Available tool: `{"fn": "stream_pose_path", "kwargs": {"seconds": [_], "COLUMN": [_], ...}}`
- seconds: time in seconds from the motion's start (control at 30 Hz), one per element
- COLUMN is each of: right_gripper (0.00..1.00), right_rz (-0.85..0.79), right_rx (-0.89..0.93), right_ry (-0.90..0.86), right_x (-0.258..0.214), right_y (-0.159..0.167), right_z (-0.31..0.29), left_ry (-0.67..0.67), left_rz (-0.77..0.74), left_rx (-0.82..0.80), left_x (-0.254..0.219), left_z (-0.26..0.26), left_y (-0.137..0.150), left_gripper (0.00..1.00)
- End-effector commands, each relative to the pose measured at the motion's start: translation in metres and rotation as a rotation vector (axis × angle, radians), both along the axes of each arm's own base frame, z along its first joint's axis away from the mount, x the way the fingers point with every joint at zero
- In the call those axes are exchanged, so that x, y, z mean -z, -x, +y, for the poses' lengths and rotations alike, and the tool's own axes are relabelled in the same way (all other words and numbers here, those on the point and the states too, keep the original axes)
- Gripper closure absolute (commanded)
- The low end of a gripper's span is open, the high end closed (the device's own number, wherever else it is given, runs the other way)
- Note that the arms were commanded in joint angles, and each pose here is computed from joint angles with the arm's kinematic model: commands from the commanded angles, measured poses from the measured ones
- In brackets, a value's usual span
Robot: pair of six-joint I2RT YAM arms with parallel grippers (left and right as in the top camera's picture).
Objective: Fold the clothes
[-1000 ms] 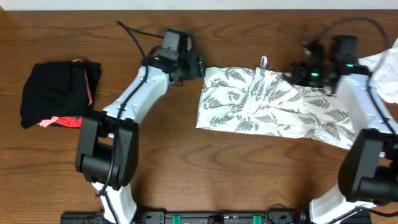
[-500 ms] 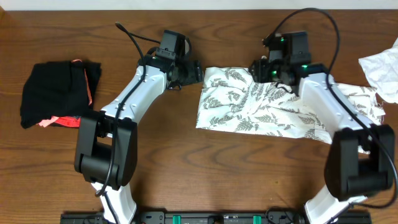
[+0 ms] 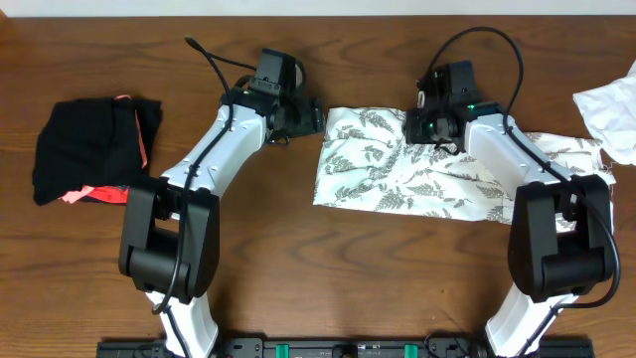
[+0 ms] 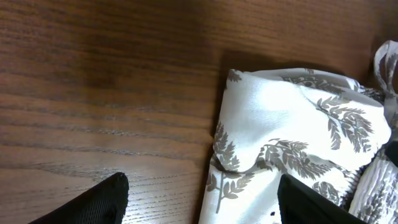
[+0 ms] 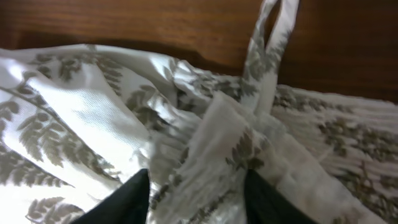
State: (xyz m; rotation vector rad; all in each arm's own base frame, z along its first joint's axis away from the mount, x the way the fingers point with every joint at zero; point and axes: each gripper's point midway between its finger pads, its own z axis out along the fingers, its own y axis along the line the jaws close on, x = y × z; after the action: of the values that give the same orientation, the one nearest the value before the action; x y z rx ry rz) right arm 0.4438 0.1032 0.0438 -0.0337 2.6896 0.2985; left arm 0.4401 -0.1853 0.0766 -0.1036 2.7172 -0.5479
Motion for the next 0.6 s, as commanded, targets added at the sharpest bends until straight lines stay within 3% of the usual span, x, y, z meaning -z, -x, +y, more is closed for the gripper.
{"fn": "stream_pose_path", "kwargs": {"seconds": [0.0,0.03,0.3,0.47,0.57], "right_gripper": [0.64,0.68,0.69,0.99,0.99], "right_rz": [0.011,0.02,0.053,0.065,0.053], "right_rx": [0.038,0.042,0.046,0.056,0.064], "right_ry": [0.029,0.03,0.034,0.034,0.045], "right_x": [0.001,0.002,0.006,0.01,0.008], "right_y": [0.0,0.002,0.01,0.013,0.011], "right_z": [-0.004,-0.004,-0.006,-0.007,-0.01], "left_ry": [-0.001,-0.002,-0.001,-0.002,-0.002], "left_rz": [-0.016,-0.016,-0.016,-0.016,-0.016], "left_rx": [0.02,0.02,0.02,0.02,0.02], "left_x": [-0.008,-0.008,-0.008,-0.008,-0.008], "left_z": [0.001,0.001,0.001,0.001,0.001], "left_y": [0.001,0.001,0.001,0.001,0.001], "left_gripper": [0.23,0.23,0.23,0.23,0.23]}}
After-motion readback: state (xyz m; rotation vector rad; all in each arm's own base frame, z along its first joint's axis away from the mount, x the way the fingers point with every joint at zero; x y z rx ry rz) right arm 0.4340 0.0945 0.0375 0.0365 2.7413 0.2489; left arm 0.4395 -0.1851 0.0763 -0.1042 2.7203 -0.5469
